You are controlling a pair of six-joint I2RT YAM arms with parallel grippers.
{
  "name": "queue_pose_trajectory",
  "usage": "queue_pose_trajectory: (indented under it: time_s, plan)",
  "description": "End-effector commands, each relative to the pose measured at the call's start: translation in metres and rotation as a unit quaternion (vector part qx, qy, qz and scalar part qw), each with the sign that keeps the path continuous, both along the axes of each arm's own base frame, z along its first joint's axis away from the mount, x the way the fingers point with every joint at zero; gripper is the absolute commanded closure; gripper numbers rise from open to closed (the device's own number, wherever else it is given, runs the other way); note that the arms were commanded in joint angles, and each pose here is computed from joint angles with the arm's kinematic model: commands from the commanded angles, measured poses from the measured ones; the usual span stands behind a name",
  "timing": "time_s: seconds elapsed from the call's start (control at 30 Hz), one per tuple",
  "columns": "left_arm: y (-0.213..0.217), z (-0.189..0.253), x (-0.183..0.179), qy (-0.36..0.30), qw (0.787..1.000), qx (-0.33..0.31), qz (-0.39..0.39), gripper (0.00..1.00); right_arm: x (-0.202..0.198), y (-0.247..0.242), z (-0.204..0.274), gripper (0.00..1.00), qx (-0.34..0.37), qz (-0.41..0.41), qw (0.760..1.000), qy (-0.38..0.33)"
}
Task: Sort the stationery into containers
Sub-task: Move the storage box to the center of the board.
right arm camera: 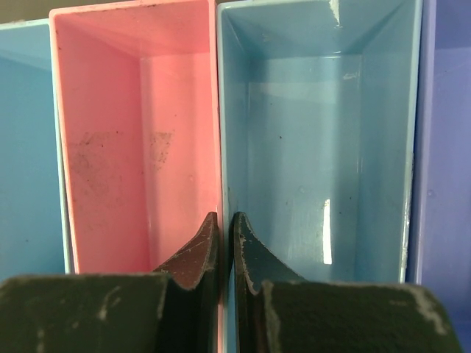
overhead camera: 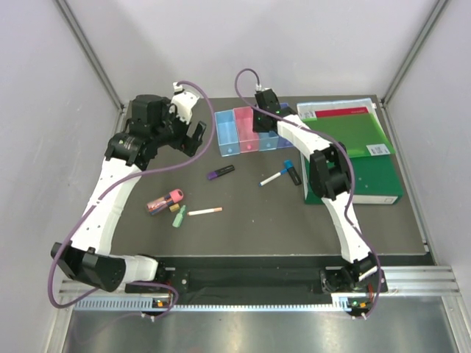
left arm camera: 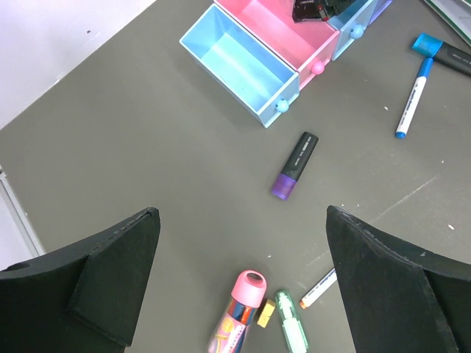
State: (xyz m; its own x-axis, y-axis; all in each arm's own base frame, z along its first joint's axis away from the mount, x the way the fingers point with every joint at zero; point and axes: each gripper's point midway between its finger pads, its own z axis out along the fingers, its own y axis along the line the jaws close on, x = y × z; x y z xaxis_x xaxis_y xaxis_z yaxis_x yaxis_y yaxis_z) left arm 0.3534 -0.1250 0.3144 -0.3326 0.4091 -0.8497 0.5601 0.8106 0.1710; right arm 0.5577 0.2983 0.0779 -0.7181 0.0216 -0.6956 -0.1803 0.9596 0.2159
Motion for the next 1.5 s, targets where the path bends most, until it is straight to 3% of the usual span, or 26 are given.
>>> queue_pose_trajectory:
  time_s: [0.0, 0.33, 0.7, 0.77, 1.1, 1.3, 1.4, 1.47]
  plan:
    - [0.002, 0.019, -0.008, -0.030, 0.999, -0.001, -0.009, 0.01, -0.023, 0.042, -0.022, 1.00, 0.043, 0.017, 0.998, 0.042]
    - [0.002, 0.015, -0.016, -0.031, 0.999, -0.003, -0.017, 0.01, -0.042, 0.086, -0.009, 1.00, 0.062, 0.043, 0.997, 0.032]
    - [0.000, 0.014, -0.024, -0.026, 0.999, -0.012, -0.022, 0.01, -0.036, 0.069, 0.017, 0.43, 0.038, 0.037, 0.999, -0.005]
    - [0.000, 0.016, -0.025, -0.028, 0.999, -0.013, -0.022, 0.01, -0.033, 0.067, 0.032, 0.36, 0.040, 0.042, 0.998, -0.019]
    - [-0.002, 0.027, -0.028, -0.042, 0.998, -0.020, -0.031, 0.01, -0.032, 0.037, 0.128, 0.28, 0.016, 0.073, 0.990, -0.118]
    - [0.003, 0.023, -0.033, -0.046, 0.998, -0.003, -0.031, 0.01, -0.058, 0.008, 0.181, 0.16, -0.053, 0.165, 0.969, -0.176]
    - [0.011, 0.026, -0.034, -0.058, 0.998, 0.024, -0.029, 0.01, -0.088, -0.015, 0.178, 0.13, -0.128, 0.268, 0.939, -0.173]
    - [0.017, 0.028, -0.035, -0.064, 0.997, 0.041, -0.024, 0.01, -0.112, -0.042, 0.184, 0.17, -0.171, 0.313, 0.919, -0.168]
